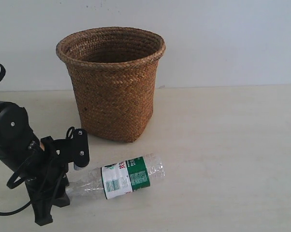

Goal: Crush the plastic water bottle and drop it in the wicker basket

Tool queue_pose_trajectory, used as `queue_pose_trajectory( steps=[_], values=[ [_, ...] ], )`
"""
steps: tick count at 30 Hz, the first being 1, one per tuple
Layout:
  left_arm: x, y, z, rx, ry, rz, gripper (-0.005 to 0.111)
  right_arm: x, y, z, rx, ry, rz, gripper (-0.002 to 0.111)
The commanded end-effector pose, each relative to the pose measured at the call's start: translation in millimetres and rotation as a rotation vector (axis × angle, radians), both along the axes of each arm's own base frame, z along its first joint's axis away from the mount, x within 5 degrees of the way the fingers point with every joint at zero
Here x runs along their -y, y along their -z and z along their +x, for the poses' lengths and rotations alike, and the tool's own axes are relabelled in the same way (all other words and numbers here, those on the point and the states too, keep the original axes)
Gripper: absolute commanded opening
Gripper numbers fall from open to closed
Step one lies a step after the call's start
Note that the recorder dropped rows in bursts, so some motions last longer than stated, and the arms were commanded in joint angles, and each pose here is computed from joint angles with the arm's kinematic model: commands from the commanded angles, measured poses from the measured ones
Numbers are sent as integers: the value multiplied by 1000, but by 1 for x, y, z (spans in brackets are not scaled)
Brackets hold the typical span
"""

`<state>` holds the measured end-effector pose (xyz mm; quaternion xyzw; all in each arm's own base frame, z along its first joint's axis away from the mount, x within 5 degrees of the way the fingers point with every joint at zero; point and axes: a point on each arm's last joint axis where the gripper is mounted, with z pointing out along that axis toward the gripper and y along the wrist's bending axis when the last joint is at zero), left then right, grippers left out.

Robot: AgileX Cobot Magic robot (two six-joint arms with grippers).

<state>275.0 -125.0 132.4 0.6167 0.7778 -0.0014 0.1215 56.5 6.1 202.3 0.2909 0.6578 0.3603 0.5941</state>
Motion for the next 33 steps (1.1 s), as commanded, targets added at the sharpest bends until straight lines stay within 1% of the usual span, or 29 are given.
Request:
queue_pose_trajectory(
  steps=[1,5,7,9,10,11,15,19,23,24,27,28,31,33],
  values=[
    [1,1,-1,-7,13,7,4,0,-2,0,39,-2,-157,0],
    [1,1,-1,-7,17,8,4,0,-2,0,76,-9,-449,0],
    [1,1,-1,-6,21,8,4,1,-2,0,102,-10,-659,0],
    [1,1,-1,-6,21,8,4,2,-1,0,124,-10,-935,0],
    [1,1,-1,-6,21,8,4,2,0,0,121,-12,-1026,0],
    [1,1,-1,-6,21,8,4,2,-1,0,135,-12,-1029,0],
    [1,1,-1,-6,21,8,4,-4,-14,-2,296,1,-972,0],
    [1,1,-1,-5,24,9,4,-7,-22,-4,389,7,-943,0],
    [1,1,0,-3,23,8,4,-10,-28,-6,465,4,-869,0],
    [1,1,0,-1,24,8,4,-11,-30,-7,481,0,-822,0],
    [1,1,0,0,35,10,4,-11,-32,-7,480,-20,-652,0],
    [1,1,0,0,35,10,4,-11,-32,-7,474,-26,-615,0],
    [1,1,0,0,35,10,4,-11,-33,-8,478,-34,-573,0],
    [1,1,-1,-5,35,12,4,-11,-31,-7,443,-46,-549,0]
  ],
)
